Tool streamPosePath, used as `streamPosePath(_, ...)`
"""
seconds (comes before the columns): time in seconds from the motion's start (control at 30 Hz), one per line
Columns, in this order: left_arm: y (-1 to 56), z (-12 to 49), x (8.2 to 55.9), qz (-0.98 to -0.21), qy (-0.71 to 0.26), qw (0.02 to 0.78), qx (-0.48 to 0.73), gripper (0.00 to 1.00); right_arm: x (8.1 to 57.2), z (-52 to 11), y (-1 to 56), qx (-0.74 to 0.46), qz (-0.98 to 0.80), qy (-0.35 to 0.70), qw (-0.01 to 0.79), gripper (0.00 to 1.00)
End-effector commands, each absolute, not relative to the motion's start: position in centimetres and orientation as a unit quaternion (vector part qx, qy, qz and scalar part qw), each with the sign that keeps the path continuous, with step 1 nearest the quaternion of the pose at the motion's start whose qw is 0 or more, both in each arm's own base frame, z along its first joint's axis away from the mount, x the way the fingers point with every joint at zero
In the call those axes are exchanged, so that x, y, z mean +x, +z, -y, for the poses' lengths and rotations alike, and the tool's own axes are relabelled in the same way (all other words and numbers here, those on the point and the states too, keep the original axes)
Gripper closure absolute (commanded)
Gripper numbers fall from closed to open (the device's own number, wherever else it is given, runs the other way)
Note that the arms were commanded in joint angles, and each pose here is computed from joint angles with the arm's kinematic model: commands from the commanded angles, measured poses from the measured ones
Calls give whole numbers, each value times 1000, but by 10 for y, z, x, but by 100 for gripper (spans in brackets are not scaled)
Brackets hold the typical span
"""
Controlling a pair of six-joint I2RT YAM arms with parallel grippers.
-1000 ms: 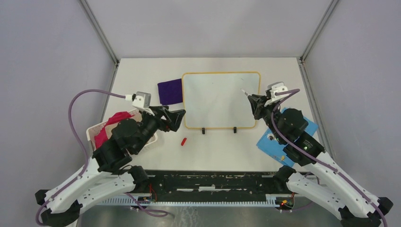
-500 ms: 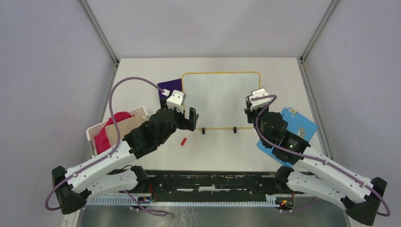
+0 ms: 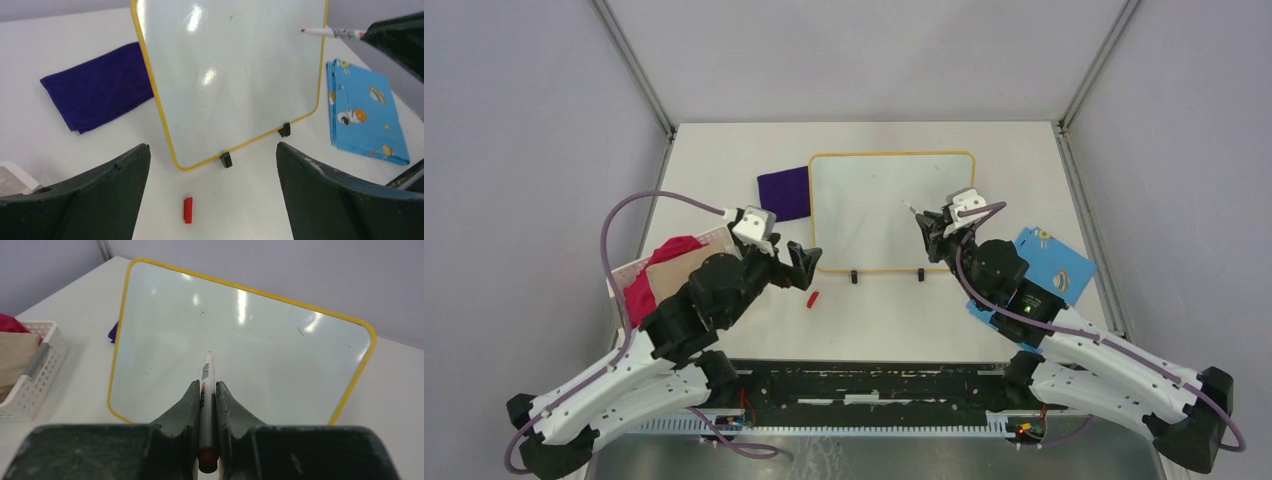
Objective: Write a sentence on the whiteboard
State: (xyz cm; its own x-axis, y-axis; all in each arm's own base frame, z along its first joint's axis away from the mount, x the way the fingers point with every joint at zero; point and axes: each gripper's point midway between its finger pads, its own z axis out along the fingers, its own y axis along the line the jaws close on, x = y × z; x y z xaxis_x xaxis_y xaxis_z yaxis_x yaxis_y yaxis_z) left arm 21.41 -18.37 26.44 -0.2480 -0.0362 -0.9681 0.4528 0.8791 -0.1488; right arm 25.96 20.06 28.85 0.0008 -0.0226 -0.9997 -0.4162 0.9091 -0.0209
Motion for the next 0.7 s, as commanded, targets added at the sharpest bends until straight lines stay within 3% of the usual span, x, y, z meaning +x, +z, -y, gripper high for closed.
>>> streamPosePath(0.0,282,167,219,-747,-186,629,110,0,258,-232,337,-163,-643,230,712,100)
streamPosePath(0.1,277,167,229,-750,-162,630,118,0,263,-244,343,-169,-640,263,702,100)
streamPosePath(0.23,277,165,251,-752,-203,621,88,0,264,-249,348,-164,-630,290,701,100)
streamPosePath(0.5,300,166,287,-716,-389,579,3,0,266,-209,342,-139,-647,196,723,100)
streamPosePath(0.67,305,178,282,-720,-413,557,30,0,267,-215,345,-158,-657,136,725,100)
